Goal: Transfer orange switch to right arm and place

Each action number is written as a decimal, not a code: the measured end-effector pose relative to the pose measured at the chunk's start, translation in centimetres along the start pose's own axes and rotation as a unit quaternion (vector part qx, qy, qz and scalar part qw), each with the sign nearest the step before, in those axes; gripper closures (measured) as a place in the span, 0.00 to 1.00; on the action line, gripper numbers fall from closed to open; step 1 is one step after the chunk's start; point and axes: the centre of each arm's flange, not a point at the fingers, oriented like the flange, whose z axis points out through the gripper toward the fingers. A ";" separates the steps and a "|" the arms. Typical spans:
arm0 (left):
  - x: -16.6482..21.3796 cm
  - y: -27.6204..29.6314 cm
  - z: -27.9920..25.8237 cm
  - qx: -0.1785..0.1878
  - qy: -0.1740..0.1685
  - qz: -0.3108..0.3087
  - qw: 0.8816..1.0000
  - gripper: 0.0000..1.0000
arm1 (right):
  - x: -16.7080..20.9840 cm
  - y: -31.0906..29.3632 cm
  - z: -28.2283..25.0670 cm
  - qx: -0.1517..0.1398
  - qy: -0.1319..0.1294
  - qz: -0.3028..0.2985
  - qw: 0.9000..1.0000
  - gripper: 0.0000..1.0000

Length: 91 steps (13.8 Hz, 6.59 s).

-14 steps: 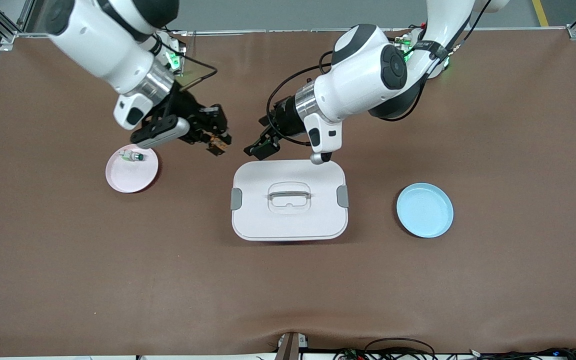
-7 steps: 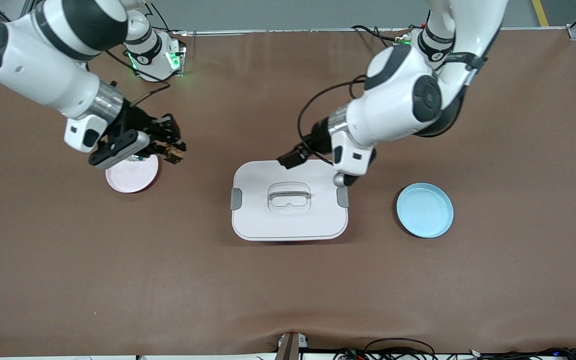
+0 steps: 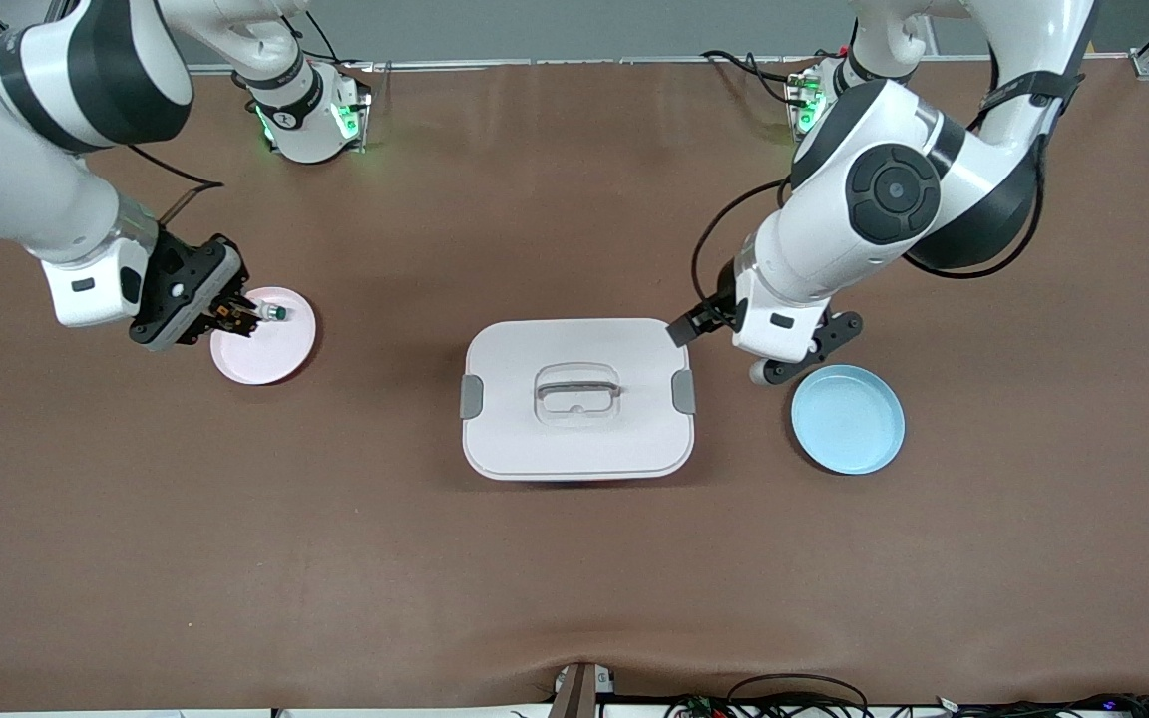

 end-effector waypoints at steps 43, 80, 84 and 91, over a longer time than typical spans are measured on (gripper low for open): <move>9.9 -27.2 -14.1 0.076 0.071 0.166 0.981 0.00 | -14.9 -3.7 30.7 -0.106 -0.023 -0.188 0.976 0.63; 5.9 -26.9 -19.8 0.065 0.084 0.213 0.971 0.00 | -7.7 5.0 3.8 -0.015 -0.113 0.132 0.985 0.00; 5.8 -26.7 -19.8 0.065 0.084 0.215 0.971 0.00 | -7.7 6.4 -1.5 -0.028 -0.108 0.202 0.973 0.00; 5.7 -26.5 -19.8 0.065 0.084 0.217 0.970 0.00 | -8.5 7.8 -6.4 -0.061 -0.084 0.404 0.909 0.00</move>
